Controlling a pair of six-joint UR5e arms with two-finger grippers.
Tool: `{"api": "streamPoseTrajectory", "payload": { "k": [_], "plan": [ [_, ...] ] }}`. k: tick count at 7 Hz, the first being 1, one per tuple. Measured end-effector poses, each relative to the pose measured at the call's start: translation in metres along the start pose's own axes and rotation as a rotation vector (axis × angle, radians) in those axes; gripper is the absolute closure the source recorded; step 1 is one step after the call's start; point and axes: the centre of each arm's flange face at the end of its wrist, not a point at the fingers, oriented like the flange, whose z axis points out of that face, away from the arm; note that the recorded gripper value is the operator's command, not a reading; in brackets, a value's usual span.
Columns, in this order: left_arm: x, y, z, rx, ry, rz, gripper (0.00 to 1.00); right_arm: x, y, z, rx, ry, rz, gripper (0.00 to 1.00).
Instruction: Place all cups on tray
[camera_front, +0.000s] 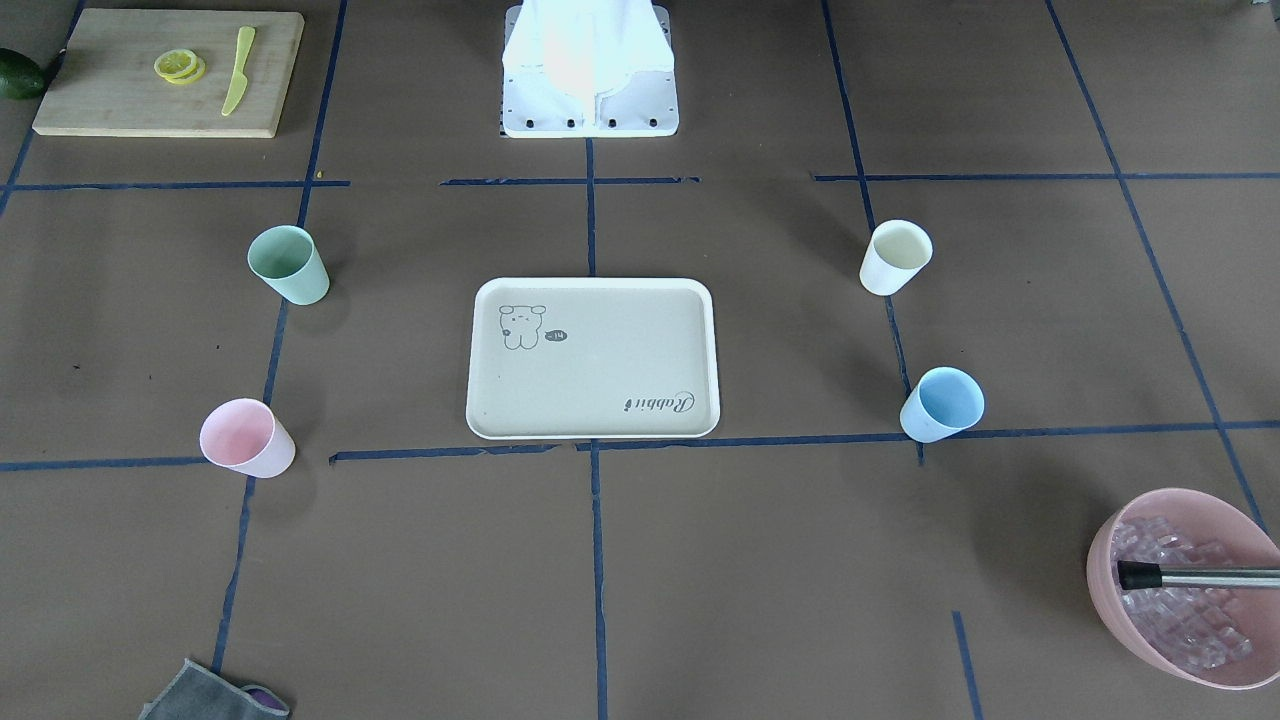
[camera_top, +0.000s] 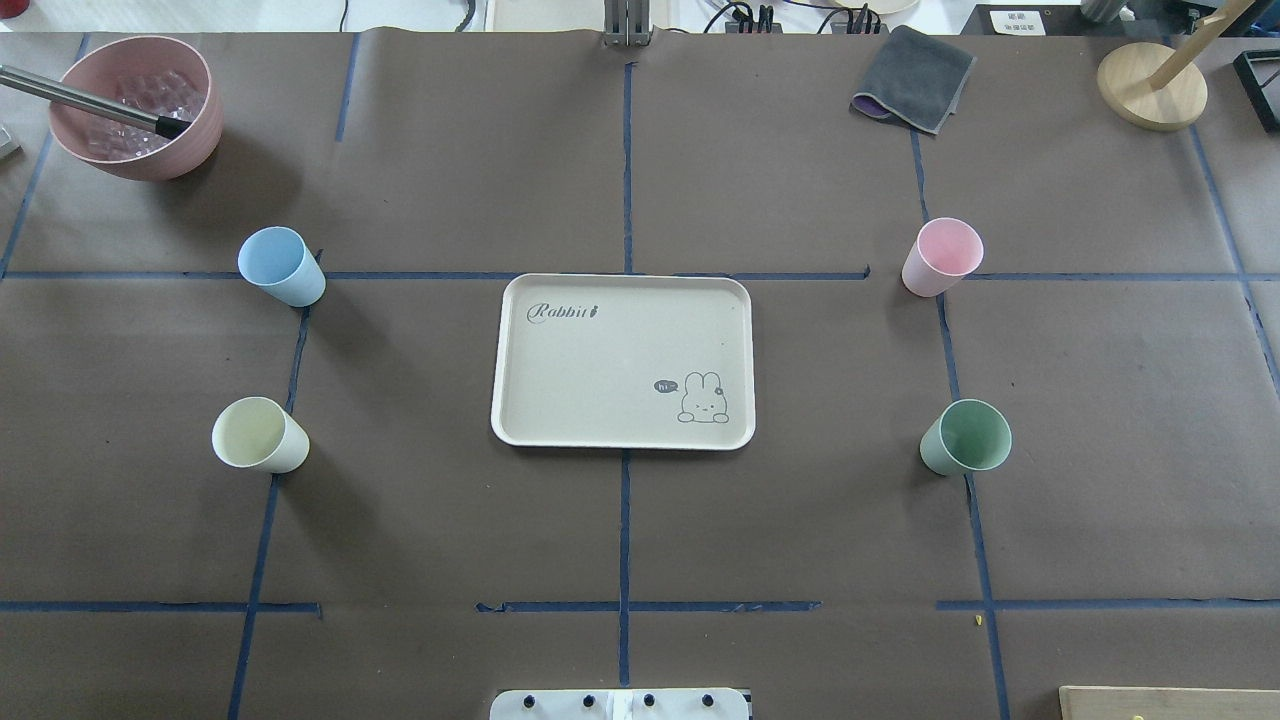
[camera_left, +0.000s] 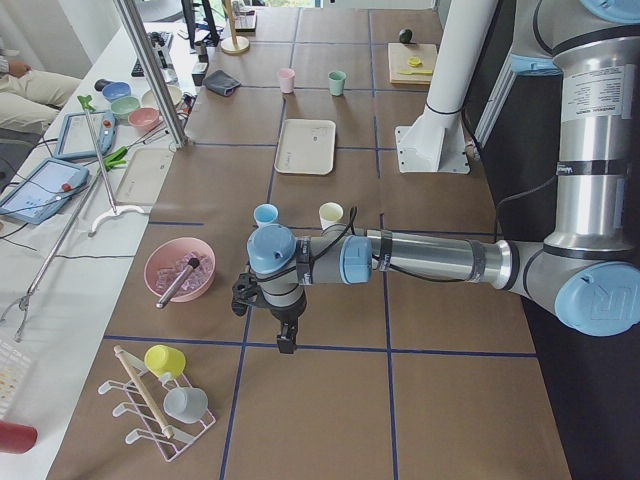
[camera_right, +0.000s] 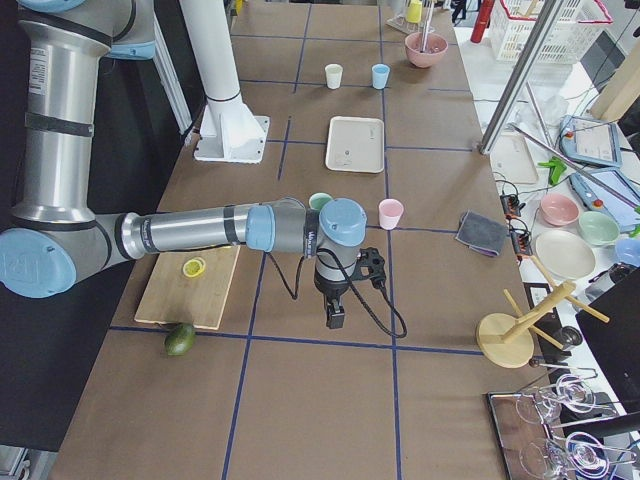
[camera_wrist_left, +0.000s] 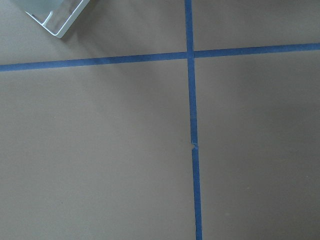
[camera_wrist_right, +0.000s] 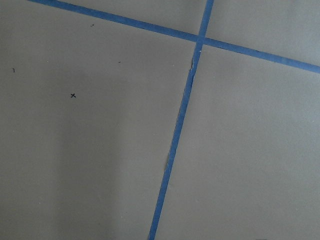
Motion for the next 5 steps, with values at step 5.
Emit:
{"api": "streamPoseTrajectory", "payload": {
  "k": [5],
  "plan": [
    [0.018, 0.003, -0.014, 0.028, -0.003, 0.037, 0.0, -0.029, -0.024, -0.008, 0.046, -0.001, -0.022, 0.0]
  ]
}}
